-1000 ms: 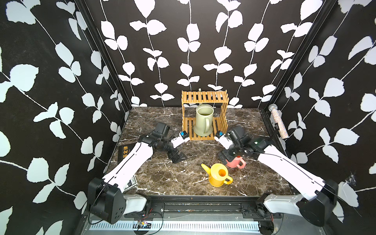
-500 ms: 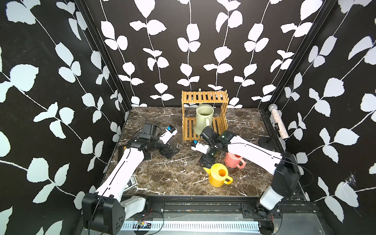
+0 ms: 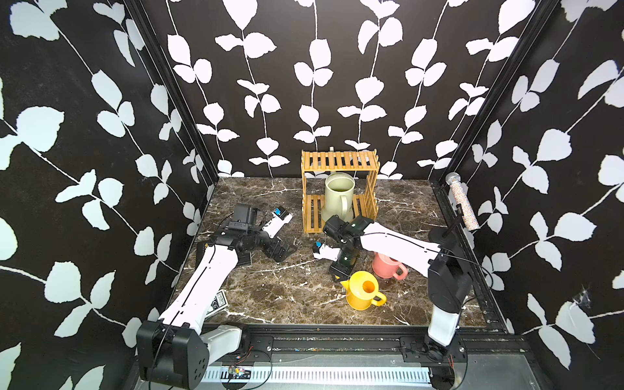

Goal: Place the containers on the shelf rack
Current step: 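Pick up a container from the center of the board.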

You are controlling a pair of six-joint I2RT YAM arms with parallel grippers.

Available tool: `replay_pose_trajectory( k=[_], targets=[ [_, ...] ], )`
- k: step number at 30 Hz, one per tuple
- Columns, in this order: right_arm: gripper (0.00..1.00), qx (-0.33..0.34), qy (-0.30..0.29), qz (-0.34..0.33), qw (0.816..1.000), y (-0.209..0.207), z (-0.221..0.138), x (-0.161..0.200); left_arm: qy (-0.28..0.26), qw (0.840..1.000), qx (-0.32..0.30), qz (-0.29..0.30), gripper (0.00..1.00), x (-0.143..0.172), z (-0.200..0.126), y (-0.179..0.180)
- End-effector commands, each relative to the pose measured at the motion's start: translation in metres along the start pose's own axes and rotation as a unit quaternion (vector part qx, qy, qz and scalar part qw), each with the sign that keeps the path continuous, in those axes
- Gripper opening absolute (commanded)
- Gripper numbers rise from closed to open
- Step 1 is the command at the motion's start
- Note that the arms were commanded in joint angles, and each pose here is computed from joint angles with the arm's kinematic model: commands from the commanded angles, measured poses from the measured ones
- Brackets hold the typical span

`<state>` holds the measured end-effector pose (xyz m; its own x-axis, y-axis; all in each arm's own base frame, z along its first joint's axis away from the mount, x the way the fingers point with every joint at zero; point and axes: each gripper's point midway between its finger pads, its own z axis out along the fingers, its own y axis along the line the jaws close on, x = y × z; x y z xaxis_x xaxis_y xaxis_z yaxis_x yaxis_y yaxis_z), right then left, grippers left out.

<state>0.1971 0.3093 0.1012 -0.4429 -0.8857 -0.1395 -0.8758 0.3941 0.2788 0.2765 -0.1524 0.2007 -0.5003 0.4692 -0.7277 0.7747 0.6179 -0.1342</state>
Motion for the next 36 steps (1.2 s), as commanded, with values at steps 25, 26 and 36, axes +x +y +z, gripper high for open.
replay_pose_trajectory(
  k=[25,26,36],
  targets=[
    [0.12,0.040,-0.098,0.265,0.958,-0.061,-0.034,-0.039,-0.015,1.000,0.000,0.008,0.98,-0.004,-0.006,-0.002],
    [0.11,0.037,-0.103,0.278,0.954,-0.061,-0.034,-0.041,-0.015,1.000,0.000,0.008,0.99,-0.005,-0.006,-0.002],
    [0.12,0.028,-0.170,0.476,0.862,-0.108,-0.034,-0.045,0.005,0.997,0.027,0.068,0.96,-0.015,-0.009,-0.025]
  ],
)
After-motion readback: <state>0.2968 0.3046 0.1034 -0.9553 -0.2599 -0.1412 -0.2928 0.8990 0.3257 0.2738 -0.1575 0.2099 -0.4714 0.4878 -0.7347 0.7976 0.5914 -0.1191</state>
